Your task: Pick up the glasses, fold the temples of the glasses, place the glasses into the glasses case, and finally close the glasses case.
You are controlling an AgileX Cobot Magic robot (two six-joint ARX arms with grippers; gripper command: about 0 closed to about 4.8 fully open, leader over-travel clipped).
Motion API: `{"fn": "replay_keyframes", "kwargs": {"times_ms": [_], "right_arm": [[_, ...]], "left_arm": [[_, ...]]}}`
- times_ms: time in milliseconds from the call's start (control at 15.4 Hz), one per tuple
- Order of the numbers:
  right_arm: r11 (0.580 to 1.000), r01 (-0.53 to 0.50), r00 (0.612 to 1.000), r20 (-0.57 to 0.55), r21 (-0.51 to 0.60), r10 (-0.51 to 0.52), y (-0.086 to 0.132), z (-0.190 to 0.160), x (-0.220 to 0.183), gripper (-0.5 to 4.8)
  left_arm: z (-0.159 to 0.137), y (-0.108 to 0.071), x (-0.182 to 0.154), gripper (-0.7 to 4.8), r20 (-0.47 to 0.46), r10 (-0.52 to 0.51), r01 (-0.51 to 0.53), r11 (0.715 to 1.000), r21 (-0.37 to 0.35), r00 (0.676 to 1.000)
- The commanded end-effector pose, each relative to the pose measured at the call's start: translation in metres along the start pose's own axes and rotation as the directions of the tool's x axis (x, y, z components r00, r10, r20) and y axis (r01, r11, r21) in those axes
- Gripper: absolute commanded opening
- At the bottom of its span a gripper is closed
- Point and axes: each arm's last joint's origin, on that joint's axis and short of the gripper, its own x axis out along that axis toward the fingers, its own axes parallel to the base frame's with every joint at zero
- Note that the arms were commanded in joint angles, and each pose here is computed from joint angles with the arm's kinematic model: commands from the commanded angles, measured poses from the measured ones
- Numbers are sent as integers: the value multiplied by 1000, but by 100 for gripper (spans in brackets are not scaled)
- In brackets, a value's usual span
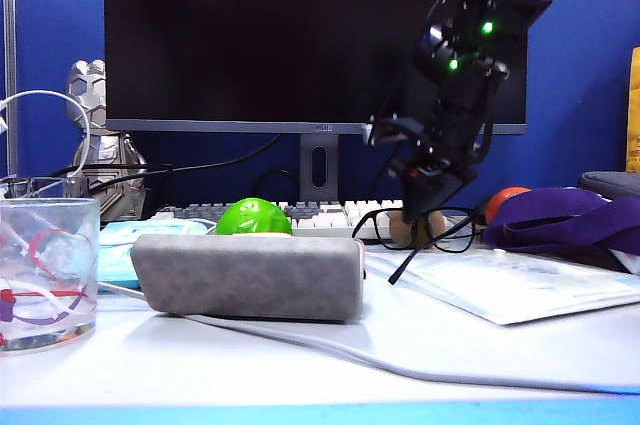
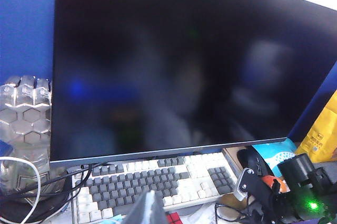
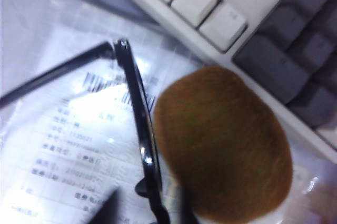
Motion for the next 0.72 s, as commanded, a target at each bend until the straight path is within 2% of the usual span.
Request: {"fn": "replay_keyframes", "kwargs": {"times_ms": [65, 130, 391, 586, 716], "right_arm": [[1000, 3, 1000, 12, -5, -3, 0, 2, 0, 35], [1000, 3, 1000, 12, -5, -3, 0, 2, 0, -2], [999, -46, 998, 47, 11, 46, 0, 9, -8, -1], [989, -134, 979, 161, 60, 123, -4, 29, -29, -1], [970, -236, 940, 268, 62, 212, -5, 45, -52, -1]], "left_arm": [[1, -1, -1, -5, 3, -5, 5, 1000, 5, 1000], [1, -1, -1, -5, -1, -4, 4, 1000, 6, 1000], [1, -1, -1, -5, -3, -4, 4, 1000, 5, 1000], [1, -1, -1, -5, -2, -3, 3, 1000, 5, 1000], [1, -1, -1, -5, -2, -3, 3, 1000, 5, 1000]]}}
